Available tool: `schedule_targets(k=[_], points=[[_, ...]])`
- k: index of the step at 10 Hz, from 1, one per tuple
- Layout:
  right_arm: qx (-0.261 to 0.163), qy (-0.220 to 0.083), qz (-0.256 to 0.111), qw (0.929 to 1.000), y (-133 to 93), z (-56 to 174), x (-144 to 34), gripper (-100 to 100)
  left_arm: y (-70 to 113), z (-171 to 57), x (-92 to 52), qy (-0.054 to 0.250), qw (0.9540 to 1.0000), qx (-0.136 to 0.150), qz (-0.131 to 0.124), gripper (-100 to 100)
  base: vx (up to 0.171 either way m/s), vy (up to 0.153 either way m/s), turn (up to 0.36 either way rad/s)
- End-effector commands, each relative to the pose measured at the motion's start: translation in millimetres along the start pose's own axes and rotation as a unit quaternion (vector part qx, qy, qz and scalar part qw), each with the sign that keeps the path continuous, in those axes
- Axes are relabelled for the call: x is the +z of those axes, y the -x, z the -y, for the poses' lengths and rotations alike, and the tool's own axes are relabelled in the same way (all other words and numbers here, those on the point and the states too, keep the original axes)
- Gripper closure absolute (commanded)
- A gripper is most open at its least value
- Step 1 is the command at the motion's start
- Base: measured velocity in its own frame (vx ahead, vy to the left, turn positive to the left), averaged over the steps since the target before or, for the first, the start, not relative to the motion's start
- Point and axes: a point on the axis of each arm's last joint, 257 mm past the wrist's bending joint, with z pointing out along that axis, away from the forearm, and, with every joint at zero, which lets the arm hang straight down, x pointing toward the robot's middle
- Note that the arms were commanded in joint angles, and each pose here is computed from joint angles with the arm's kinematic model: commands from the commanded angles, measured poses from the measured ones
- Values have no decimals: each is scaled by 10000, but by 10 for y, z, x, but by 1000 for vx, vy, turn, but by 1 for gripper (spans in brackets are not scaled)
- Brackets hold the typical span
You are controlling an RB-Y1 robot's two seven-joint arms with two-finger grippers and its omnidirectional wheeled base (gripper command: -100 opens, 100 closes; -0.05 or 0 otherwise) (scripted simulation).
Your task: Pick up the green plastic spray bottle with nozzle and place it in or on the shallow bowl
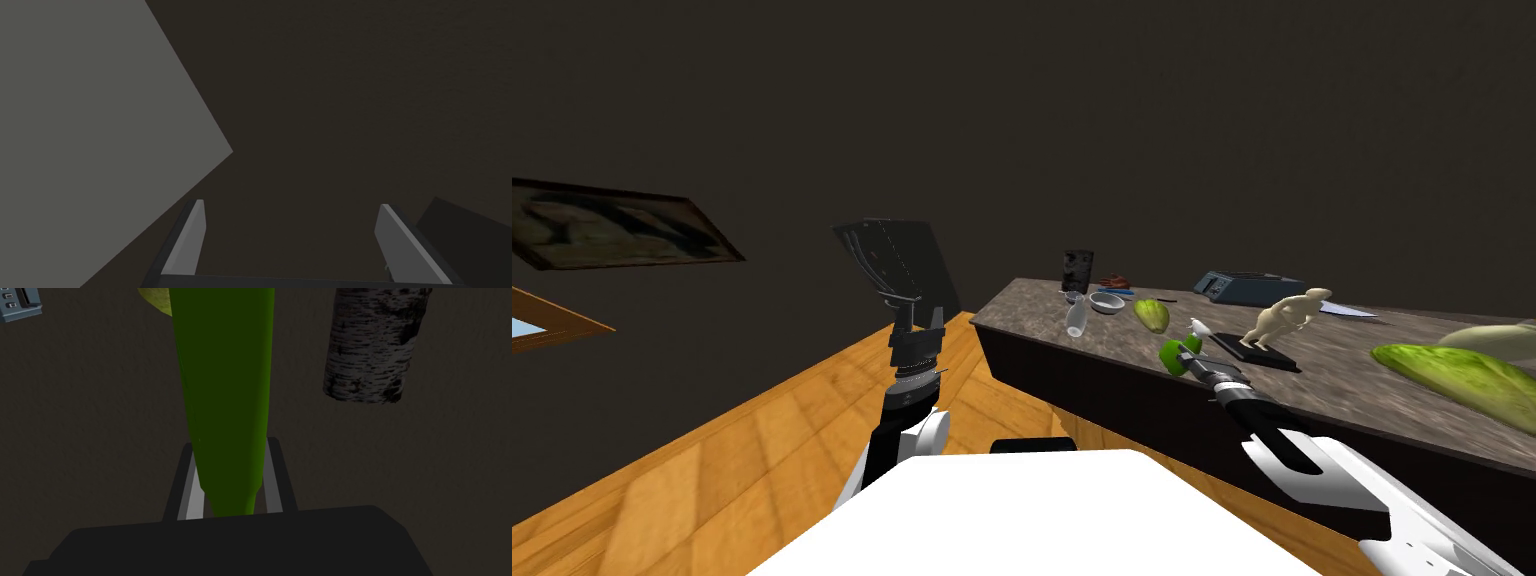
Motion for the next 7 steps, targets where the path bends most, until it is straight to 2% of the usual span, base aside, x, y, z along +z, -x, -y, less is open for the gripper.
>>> schedule_targets(k=[1, 4, 7], points=[[-76, -97, 2, 9999, 109, 97, 84, 100, 0, 0, 0, 0, 10000, 0, 0, 0, -197, 67, 77], [-197, -277, 29, 9994, 303, 271, 191, 100, 0, 0, 0, 0, 10000, 1, 0, 0, -170, 47, 109], [-302, -488, 82, 9983, 521, 452, 296, 100, 0, 0, 0, 1, 10000, 1, 0, 0, -116, 61, 113]])
